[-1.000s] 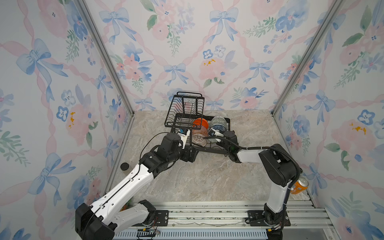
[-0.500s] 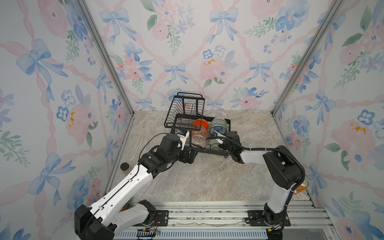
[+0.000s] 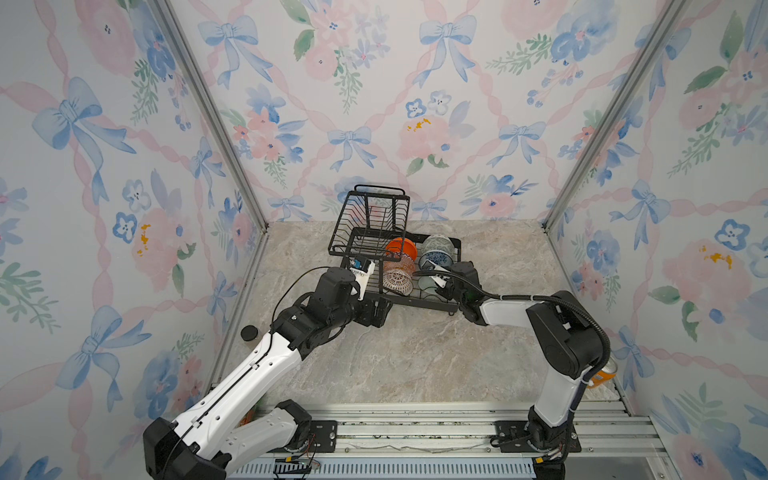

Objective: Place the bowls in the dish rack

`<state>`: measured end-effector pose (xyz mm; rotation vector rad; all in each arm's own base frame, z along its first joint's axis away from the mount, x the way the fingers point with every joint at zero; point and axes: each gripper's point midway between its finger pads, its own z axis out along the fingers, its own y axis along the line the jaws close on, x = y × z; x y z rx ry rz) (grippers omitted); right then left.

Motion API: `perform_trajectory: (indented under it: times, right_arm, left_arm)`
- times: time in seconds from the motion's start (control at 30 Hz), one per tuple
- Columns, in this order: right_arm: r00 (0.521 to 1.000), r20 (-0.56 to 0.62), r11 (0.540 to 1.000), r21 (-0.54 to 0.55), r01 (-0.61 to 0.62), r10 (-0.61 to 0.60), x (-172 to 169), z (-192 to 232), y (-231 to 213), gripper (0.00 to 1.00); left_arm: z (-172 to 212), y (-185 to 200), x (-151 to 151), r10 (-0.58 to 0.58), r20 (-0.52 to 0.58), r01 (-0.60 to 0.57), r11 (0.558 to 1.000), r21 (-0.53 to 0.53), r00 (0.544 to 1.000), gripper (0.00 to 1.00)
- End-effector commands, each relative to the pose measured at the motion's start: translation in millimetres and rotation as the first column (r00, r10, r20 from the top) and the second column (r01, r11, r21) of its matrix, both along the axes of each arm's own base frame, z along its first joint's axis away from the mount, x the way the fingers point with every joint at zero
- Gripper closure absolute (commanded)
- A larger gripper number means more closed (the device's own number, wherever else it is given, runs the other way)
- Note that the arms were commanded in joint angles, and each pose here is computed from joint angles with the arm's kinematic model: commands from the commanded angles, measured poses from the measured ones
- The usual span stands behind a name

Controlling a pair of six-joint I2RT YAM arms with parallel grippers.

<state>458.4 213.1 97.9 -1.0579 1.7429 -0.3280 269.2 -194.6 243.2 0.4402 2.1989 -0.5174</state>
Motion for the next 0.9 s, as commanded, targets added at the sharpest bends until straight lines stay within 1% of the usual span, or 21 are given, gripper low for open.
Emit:
perform_trajectory:
  times: [0.0,0.1,0.17,0.2,0.27,0.3,0.33,0.47,0.63,0.7,0.73,0.77,0.87]
  right_arm:
    - [1.0,0.003,1.0,0.023,-0.013,0.013,1.9,8.7,8.6,0.65]
    - [1.0,0.006,1.0,0.026,-0.014,0.014,1.2,13.9,9.1,0.61]
    - [1.0,0.01,0.999,0.029,-0.014,0.014,0.5,18.2,8.8,0.55]
    - [1.0,0.012,0.999,0.029,-0.016,0.015,-0.3,20.6,9.1,0.48]
    - [1.0,0.011,1.0,0.028,-0.015,0.014,-1.7,23.4,7.4,0.22]
    - [1.0,0.014,0.999,0.032,-0.012,0.012,-2.1,25.8,6.9,0.12]
    - [1.0,0.019,0.999,0.032,-0.01,0.009,-3.3,27.6,6.3,0.08]
    - [0.999,0.036,0.999,0.047,-0.004,0.002,-7.4,38.7,4.3,0.03]
    - [0.999,0.052,0.998,0.059,-0.006,0.003,-15.5,53.4,3.7,0.0]
    - [0.998,0.059,0.998,0.067,-0.007,0.003,-20.2,60.7,3.5,0.02]
    - [0.999,0.051,0.998,0.065,-0.008,0.004,-22.7,58.6,3.6,0.03]
    - [0.997,0.073,0.997,0.082,-0.008,0.002,-26.7,72.7,2.2,0.03]
    - [0.997,0.081,0.993,0.121,0.0,-0.01,-37.7,88.3,-2.7,0.03]
  left_arm:
    - [6.5,2.9,-0.6,-0.006,0.013,0.006,1.0,0.004,1.0,0.02]
    - [4.6,3.7,-1.6,-0.006,0.01,0.006,1.0,0.004,1.0,0.02]
    - [3.8,4.4,-2.4,-0.004,0.009,0.004,1.0,0.004,1.0,0.02]
    - [3.6,5.0,-2.5,-0.003,0.009,0.003,1.0,0.005,1.0,0.02]
    - [3.1,5.6,-2.6,-0.001,0.01,0.001,1.0,0.005,1.0,0.02]
    - [3.0,6.3,-2.8,0.0,0.011,0.0,1.0,0.006,1.0,0.02]
    - [2.6,6.5,-2.8,0.001,0.011,-0.001,1.0,0.008,1.0,0.02]
    - [4.6,7.9,-3.4,0.002,0.019,-0.002,1.0,0.006,1.0,0.02]
    - [8.1,11.1,-4.0,0.01,0.036,-0.01,1.0,0.007,0.999,0.02]
    - [9.8,14.0,-3.4,0.023,0.046,-0.023,1.0,0.008,0.999,0.02]
    - [10.3,16.8,-2.7,0.036,0.052,-0.036,0.999,0.014,0.998,0.02]
    - [11.7,19.8,-1.5,0.05,0.065,-0.051,0.998,0.021,0.997,0.02]
    - [19.7,41.8,4.5,0.153,0.134,-0.161,0.986,0.048,0.979,0.02]
